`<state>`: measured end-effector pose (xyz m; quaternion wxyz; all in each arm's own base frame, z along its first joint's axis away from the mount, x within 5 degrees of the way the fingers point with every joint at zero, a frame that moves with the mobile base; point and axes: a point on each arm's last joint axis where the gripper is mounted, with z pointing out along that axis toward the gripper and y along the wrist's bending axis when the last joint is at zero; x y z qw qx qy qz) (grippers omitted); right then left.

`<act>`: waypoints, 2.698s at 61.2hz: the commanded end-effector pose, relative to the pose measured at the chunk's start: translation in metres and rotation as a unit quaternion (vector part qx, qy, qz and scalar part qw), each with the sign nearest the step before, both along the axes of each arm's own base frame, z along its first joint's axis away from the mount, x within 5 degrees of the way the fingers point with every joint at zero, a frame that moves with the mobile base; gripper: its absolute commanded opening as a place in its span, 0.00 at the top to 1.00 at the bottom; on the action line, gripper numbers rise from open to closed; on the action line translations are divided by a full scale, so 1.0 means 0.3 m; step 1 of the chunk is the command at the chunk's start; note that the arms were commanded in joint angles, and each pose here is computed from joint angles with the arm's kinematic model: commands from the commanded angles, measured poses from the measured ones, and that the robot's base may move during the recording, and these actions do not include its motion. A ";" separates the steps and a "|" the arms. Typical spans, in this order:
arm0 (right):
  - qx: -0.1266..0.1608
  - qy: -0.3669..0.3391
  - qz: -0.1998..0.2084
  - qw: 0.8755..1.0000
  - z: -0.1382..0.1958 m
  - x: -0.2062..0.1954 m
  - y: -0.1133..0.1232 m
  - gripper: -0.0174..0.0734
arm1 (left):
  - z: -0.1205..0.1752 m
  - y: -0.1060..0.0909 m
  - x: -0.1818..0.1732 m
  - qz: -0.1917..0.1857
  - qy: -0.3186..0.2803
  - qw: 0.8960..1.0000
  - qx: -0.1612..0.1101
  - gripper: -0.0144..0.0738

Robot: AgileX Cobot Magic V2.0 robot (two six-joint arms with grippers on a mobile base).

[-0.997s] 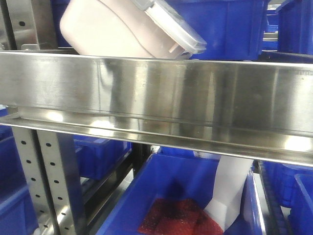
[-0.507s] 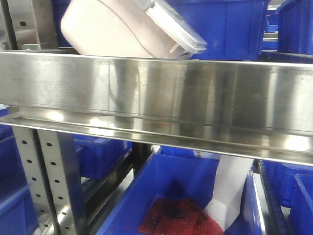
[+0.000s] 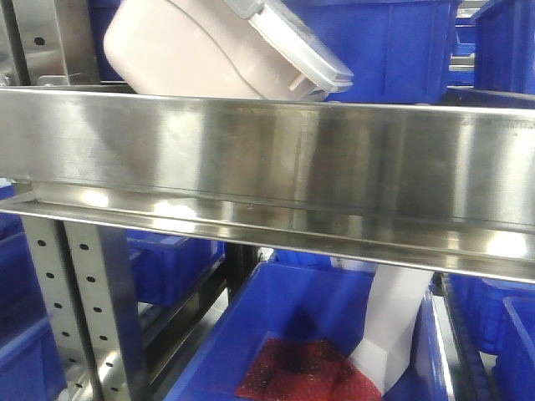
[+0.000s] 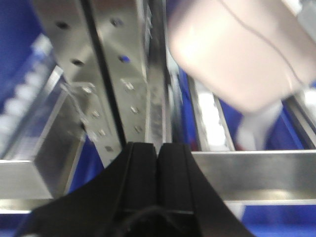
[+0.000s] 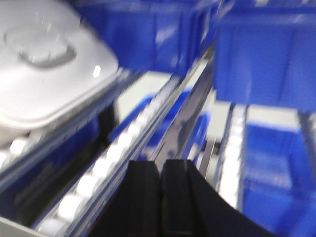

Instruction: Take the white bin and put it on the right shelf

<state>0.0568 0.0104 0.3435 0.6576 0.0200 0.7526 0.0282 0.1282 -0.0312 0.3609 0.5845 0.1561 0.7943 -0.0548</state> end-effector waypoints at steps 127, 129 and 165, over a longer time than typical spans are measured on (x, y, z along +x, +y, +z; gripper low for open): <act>0.001 -0.124 -0.035 0.992 0.034 -0.077 0.001 0.73 | -0.522 0.077 -0.243 0.072 -0.197 0.975 -0.073 0.97; 0.001 -0.124 -0.035 0.992 0.034 -0.077 0.001 0.73 | -0.522 0.077 -0.243 0.072 -0.197 0.975 -0.073 0.97; 0.001 -0.124 -0.035 0.992 0.034 -0.077 0.001 0.73 | -0.522 0.077 -0.243 0.071 -0.197 0.975 -0.073 0.97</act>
